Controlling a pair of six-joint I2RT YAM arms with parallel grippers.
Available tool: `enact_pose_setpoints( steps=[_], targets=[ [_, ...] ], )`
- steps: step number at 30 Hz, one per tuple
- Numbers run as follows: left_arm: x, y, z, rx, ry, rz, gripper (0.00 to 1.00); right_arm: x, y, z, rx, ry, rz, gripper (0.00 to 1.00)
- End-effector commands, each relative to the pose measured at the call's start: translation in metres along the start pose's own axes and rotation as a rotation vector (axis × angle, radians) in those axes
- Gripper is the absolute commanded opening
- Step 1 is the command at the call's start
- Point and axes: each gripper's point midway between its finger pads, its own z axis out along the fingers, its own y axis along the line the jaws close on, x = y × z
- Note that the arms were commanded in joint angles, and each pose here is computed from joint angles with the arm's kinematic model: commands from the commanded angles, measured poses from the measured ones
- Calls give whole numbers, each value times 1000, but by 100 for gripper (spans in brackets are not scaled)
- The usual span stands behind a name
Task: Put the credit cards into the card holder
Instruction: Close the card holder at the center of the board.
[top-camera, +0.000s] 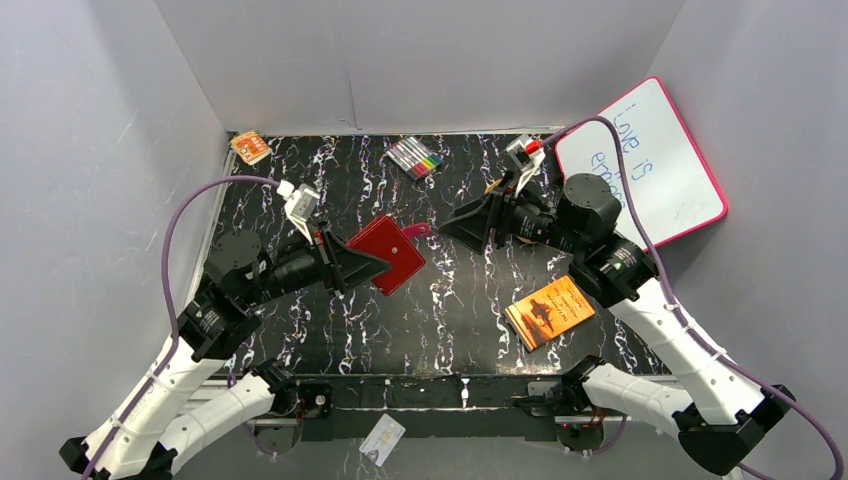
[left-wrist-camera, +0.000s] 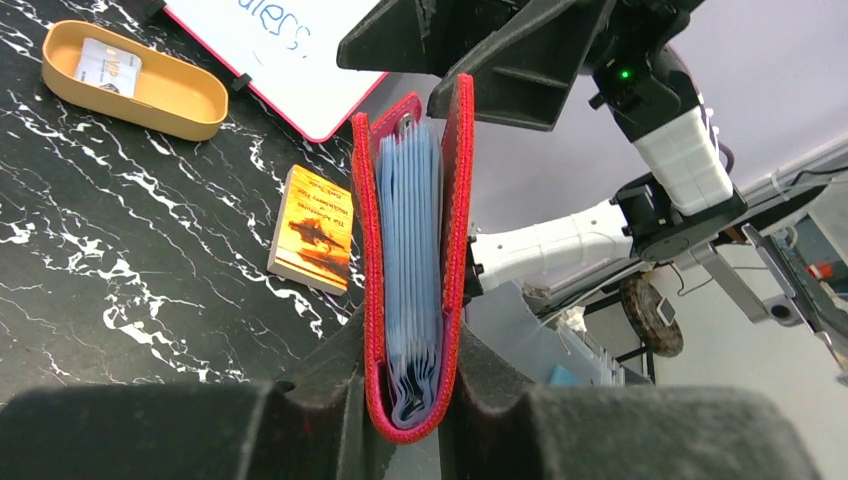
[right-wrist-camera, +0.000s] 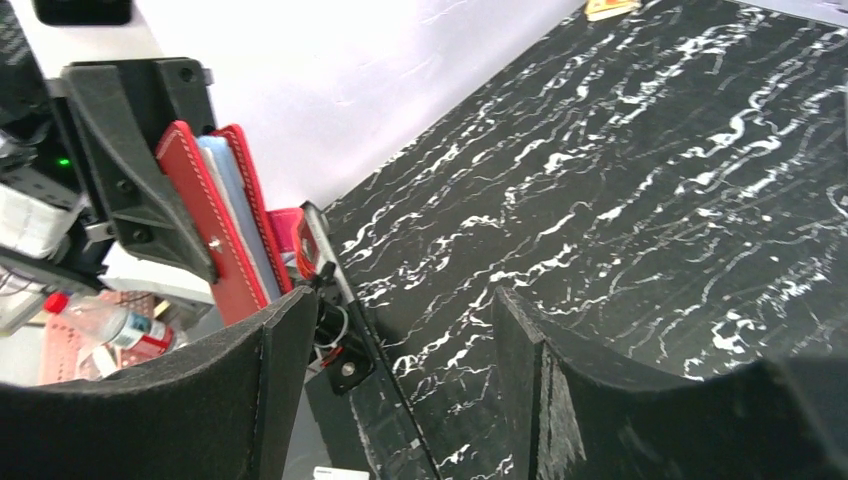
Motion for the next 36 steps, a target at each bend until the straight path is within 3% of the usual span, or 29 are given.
enact_pose_setpoints(
  steps=[1, 9, 19, 27, 36],
  targets=[
    [0, -15, -7, 85, -6, 57, 0, -16, 31, 2, -161, -45, -18, 70],
    [2, -16, -10, 94, -6, 87, 0, -17, 51, 4, -294, -31, -12, 65],
    [0, -18, -10, 100, -7, 94, 0, -16, 52, 8, -317, -16, 0, 51],
    [0, -17, -9, 100, -12, 93, 0, -9, 59, 8, -375, 33, 7, 49],
    [0, -18, -8, 105, -11, 92, 0, -7, 58, 10, -376, 47, 15, 37]
  ],
)
